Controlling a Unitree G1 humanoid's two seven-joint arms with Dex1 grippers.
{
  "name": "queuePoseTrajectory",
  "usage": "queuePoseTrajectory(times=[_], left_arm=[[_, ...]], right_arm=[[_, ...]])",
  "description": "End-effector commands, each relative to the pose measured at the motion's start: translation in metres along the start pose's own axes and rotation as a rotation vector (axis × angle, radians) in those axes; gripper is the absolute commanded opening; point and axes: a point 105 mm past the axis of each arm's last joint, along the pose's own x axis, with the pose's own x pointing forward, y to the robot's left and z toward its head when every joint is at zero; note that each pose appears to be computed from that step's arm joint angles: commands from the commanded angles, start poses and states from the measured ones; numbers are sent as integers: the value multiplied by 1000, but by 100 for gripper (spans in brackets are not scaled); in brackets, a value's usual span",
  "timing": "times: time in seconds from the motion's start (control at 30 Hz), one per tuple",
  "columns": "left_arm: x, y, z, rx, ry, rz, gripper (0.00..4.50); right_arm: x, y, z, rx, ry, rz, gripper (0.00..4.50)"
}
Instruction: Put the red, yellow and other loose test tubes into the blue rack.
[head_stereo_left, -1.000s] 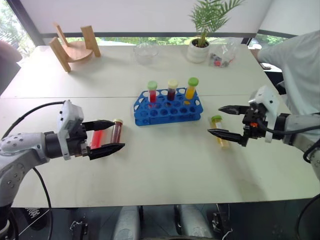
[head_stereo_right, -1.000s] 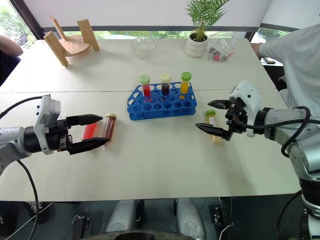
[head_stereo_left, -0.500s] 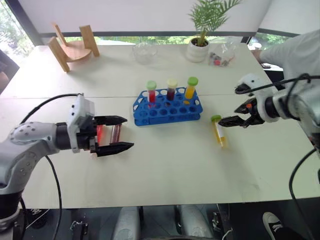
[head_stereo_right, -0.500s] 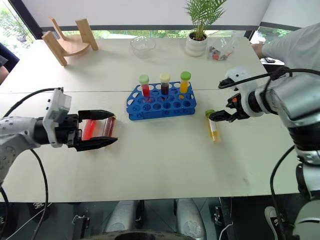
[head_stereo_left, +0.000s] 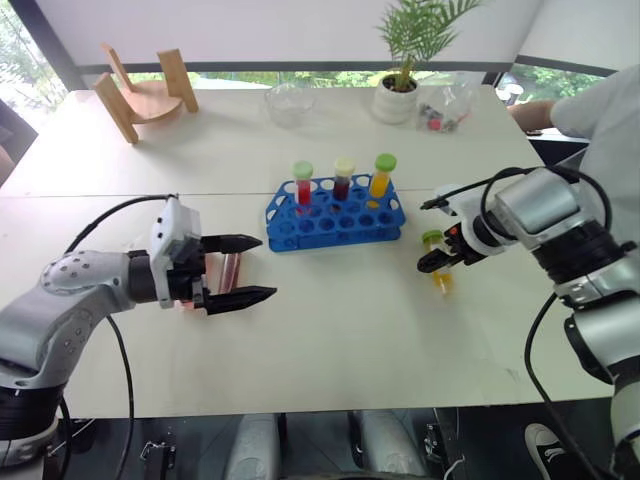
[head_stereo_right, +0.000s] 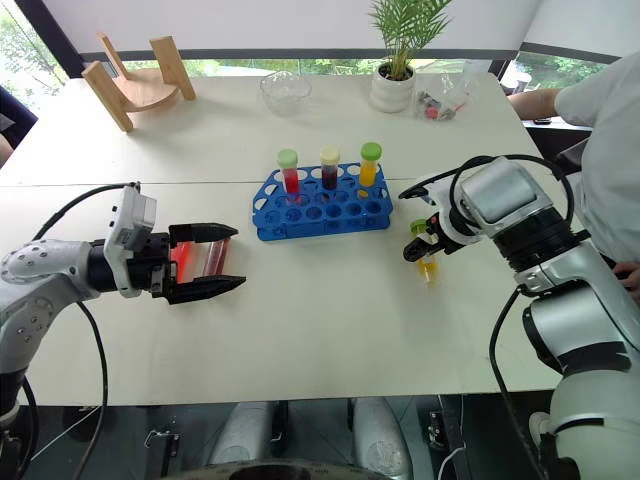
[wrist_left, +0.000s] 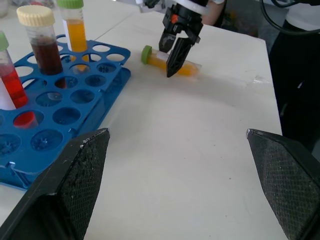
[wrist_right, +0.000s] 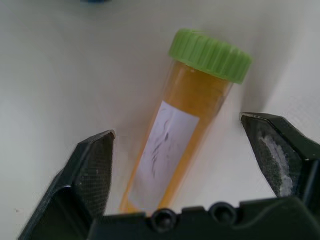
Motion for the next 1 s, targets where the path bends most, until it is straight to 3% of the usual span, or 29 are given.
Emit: queuePoseTrajectory(times=[0.03, 0.13, 0.17, 0.23, 0.3, 0.4, 0.6, 0.7, 0.83, 1.0], left_arm=[[-3, -1, 12, 61, -22, 18, 450], [-4, 0, 12, 64, -20, 25, 450], [-5, 1, 12, 64, -18, 26, 450], [-6, 2, 12, 65, -16, 30, 450], [-8, 4, 14, 68, -15, 39, 450], [-9, 8, 16, 70, -19, 55, 450], [-7, 10, 18, 68, -17, 55, 450], [-8, 12, 19, 66, -18, 56, 450], [-5, 14, 23, 72, -13, 53, 450], [-5, 14, 27, 75, -9, 44, 450]], right_arm=[[7, 5, 2, -38, 3, 6, 257], [7, 8, 4, -37, -1, 14, 102], [5, 9, 6, -32, -12, 22, 85], [-3, 11, 12, -26, -45, 31, 85], [-27, 16, 32, -39, -169, 50, 85], [-72, 31, 67, -156, -518, 78, 85], [-106, 54, 81, -144, -1048, 120, 85], [-112, 67, 77, -179, -1203, 142, 85], [-101, 72, 76, -56, -1456, 204, 85], [-76, 71, 82, -67, -1519, 156, 85]])
